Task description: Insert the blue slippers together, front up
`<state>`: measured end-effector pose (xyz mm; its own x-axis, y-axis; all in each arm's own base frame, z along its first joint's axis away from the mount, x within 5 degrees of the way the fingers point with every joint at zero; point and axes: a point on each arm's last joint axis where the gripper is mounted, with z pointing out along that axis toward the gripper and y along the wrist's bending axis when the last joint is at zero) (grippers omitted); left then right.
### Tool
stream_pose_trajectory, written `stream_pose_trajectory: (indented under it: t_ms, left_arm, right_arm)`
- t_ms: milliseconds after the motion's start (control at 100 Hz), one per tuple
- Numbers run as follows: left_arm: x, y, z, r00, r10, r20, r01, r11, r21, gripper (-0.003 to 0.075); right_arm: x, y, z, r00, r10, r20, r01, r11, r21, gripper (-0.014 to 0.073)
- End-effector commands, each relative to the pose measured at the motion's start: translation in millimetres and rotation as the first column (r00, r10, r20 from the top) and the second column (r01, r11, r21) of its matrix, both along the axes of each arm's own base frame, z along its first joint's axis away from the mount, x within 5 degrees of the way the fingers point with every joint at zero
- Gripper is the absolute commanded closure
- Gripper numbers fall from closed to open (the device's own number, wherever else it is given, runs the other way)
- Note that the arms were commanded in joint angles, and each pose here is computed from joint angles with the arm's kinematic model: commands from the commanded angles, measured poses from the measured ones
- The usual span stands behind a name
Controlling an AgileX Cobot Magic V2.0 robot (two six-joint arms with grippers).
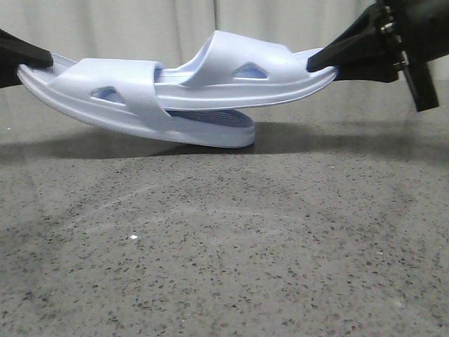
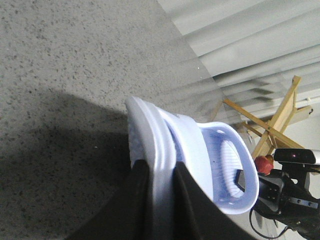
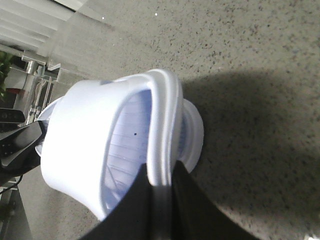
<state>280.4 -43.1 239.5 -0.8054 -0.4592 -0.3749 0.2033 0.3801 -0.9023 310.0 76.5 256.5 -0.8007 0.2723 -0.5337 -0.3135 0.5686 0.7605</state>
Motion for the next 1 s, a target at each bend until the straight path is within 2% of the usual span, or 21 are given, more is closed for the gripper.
stream_pose_trajectory:
  t_ms: [0,130,270,320,420,490,560,730,870,990]
  left_arm:
    - [-9.2,-19.6,22.3,0.985,-0.152,0.083,0.163,0.975,-0.153,0.0705]
    - [-6.9,-21.4,17.1,0.984,-0.159,0.078,0.169,0.974,-0.151,0.0705]
    - [-6.4,-20.0,16.8,0.985,-0.154,0.083,0.165,0.975,-0.147,0.0705]
    - [-5.9,-17.7,16.8,0.985,-0.147,0.09,0.158,0.977,-0.142,0.0705]
    - [-4.4,-10.5,16.7,0.988,-0.122,0.095,0.135,0.981,-0.137,0.0705]
    - [-3.7,-4.2,16.1,0.99,-0.105,0.093,0.117,0.985,-0.131,0.0705]
    - [-2.9,1.2,15.7,0.992,-0.088,0.092,0.099,0.987,-0.127,0.0705]
    - [0.2,6.6,12.7,0.996,-0.042,0.076,0.05,0.994,-0.098,0.0705]
    - [1.9,5.7,10.5,0.997,-0.025,0.068,0.03,0.997,-0.073,0.0705]
    - [4.2,3.4,6.9,0.997,-0.012,0.075,0.014,1.0,-0.028,0.0704]
  right_arm:
    - [-0.8,28.0,26.0,0.986,0.147,0.082,-0.155,0.982,0.11,0.0695]
    - [8.4,40.2,23.7,0.98,0.179,0.081,-0.187,0.976,0.112,0.0695]
    - [10.6,38.8,23.1,0.979,0.183,0.084,-0.191,0.977,0.097,0.0684]
    - [10.7,35.8,22.2,0.979,0.188,0.083,-0.194,0.977,0.084,0.0648]
    - [10.6,25.7,20.6,0.976,0.201,0.08,-0.207,0.976,0.064,0.0515]
    - [11.2,15.0,21.5,0.976,0.2,0.08,-0.206,0.975,0.077,0.0439]
    - [11.4,0.7,23.6,0.977,0.196,0.082,-0.204,0.974,0.104,0.0401]
    - [6.5,-34.6,31.7,0.974,0.201,0.101,-0.217,0.959,0.182,0.0397]
    - [3.1,-55.2,39.7,0.981,0.148,0.124,-0.168,0.971,0.171,0.0398]
    - [2.1,-57.2,41.6,0.983,0.139,0.123,-0.159,0.972,0.173,0.0403]
